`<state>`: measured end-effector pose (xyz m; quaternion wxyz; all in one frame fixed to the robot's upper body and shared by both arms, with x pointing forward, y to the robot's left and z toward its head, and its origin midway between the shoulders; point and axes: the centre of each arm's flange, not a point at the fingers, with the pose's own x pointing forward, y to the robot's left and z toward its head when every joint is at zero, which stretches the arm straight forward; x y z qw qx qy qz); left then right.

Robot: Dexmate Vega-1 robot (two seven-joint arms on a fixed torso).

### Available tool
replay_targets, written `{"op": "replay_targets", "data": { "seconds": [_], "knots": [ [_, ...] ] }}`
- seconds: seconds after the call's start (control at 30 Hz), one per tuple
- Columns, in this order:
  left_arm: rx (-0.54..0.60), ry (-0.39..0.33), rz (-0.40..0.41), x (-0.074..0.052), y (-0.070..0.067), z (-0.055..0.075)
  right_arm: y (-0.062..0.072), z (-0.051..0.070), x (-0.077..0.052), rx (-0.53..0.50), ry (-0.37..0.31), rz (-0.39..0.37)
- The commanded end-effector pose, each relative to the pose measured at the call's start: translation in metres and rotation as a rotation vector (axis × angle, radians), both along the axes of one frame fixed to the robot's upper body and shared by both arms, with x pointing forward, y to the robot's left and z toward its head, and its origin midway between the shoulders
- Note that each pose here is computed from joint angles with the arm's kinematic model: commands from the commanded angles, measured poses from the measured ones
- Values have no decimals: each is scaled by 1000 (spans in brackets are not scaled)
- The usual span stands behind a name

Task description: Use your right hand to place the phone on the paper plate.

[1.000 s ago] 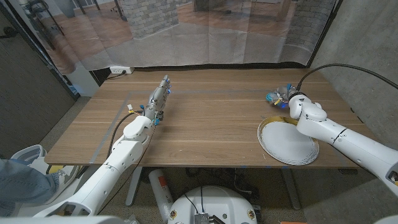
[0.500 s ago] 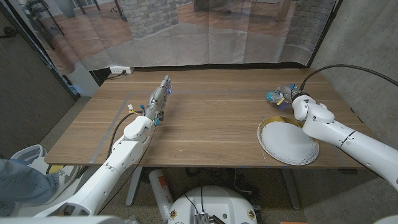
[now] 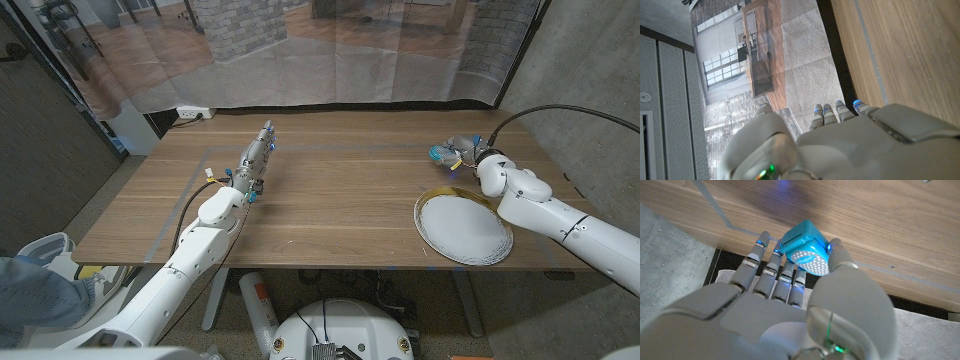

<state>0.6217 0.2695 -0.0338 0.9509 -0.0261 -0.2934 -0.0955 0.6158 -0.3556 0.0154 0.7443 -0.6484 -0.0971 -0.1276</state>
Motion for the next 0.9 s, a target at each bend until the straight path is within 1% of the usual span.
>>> {"op": "replay_targets", "data": {
  "seconds": [0.03, 0.07, 0.13, 0.17, 0.23, 0.27, 0.33, 0.5, 0.57, 0.67, 0.8, 0.87, 0.9],
  "knots": [
    [-7, 0, 8, -2, 7, 1, -4, 1, -12, -13, -38, 30],
    [-5, -4, 5, -2, 7, 1, -5, 2, -12, -4, -27, 33],
    [-2, -5, 9, -1, 8, 3, -3, 1, -14, -15, -47, 28],
    [0, -5, 4, -1, 8, 4, -3, 2, -14, -9, -36, 34],
    [1, -7, 3, 0, 8, 5, -2, 1, -15, -18, -44, 35],
    [2, -8, 3, 1, 8, 5, -2, 1, -15, -12, -37, 32],
    [4, -8, -3, 2, 8, 6, 0, 1, -16, -27, -42, 30],
    [3, -6, -5, 5, 7, 6, 2, -1, -20, -29, -54, 23],
    [6, -5, -12, 6, 7, 6, 2, -1, -20, -29, -44, 30],
    [3, -7, -10, 7, 7, 6, 3, 0, -24, -43, -45, 24],
    [2, -7, -13, 8, 8, 6, 5, 1, -29, -50, -61, 30],
    [7, -7, -12, 8, 9, 6, 6, 1, -32, -42, -87, 31],
    [5, -2, -14, 9, 8, 6, 5, 1, -32, -27, -76, 41]
  ]
}}
